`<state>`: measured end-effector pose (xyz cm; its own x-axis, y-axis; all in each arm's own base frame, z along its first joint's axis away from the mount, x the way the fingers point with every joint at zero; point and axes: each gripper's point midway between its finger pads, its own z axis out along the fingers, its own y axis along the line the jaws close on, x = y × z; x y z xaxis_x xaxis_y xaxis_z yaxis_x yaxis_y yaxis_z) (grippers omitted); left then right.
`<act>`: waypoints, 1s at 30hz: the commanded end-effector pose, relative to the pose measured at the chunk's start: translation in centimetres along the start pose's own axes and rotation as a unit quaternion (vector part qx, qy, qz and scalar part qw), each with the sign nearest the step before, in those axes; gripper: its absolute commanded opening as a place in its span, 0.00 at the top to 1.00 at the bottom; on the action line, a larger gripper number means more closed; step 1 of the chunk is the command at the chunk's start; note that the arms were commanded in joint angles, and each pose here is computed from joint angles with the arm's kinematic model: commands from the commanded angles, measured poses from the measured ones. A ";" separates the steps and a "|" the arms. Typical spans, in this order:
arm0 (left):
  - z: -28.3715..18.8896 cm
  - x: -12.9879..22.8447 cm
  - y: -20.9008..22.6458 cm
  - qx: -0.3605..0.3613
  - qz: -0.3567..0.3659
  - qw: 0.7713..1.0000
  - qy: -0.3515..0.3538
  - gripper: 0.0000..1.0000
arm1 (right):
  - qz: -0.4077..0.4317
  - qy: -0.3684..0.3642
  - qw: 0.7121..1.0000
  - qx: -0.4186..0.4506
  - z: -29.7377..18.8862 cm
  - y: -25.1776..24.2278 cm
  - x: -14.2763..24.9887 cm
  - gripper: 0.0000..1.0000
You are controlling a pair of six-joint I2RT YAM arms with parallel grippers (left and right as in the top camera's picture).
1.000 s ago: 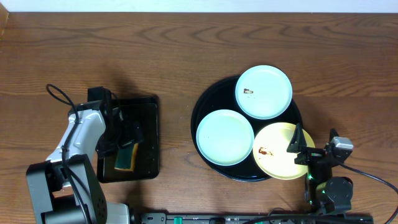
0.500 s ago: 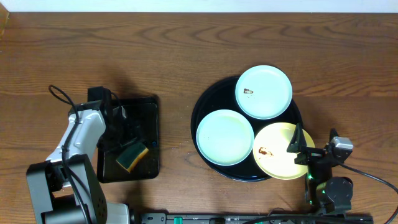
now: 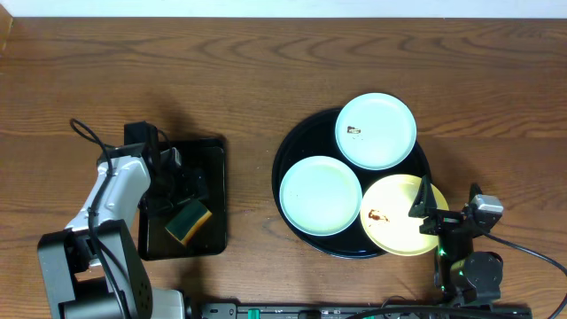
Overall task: Clean dirty plates on tray and stack at the side
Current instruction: 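Grasp the green-and-yellow sponge with the left gripper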
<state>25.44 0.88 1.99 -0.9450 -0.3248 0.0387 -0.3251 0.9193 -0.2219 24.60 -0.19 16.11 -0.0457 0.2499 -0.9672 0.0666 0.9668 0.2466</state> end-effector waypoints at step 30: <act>-3.7 5.7 0.8 -0.024 -0.019 1.000 0.004 0.38 | -0.004 0.000 1.000 0.003 0.0 -0.2 0.1 0.01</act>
<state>21.12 0.91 7.06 -0.9439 -0.3303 0.0043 -0.3257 0.9286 -0.1779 24.60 -0.20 16.10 -0.0460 0.2498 -0.9672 0.0671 0.9668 0.2465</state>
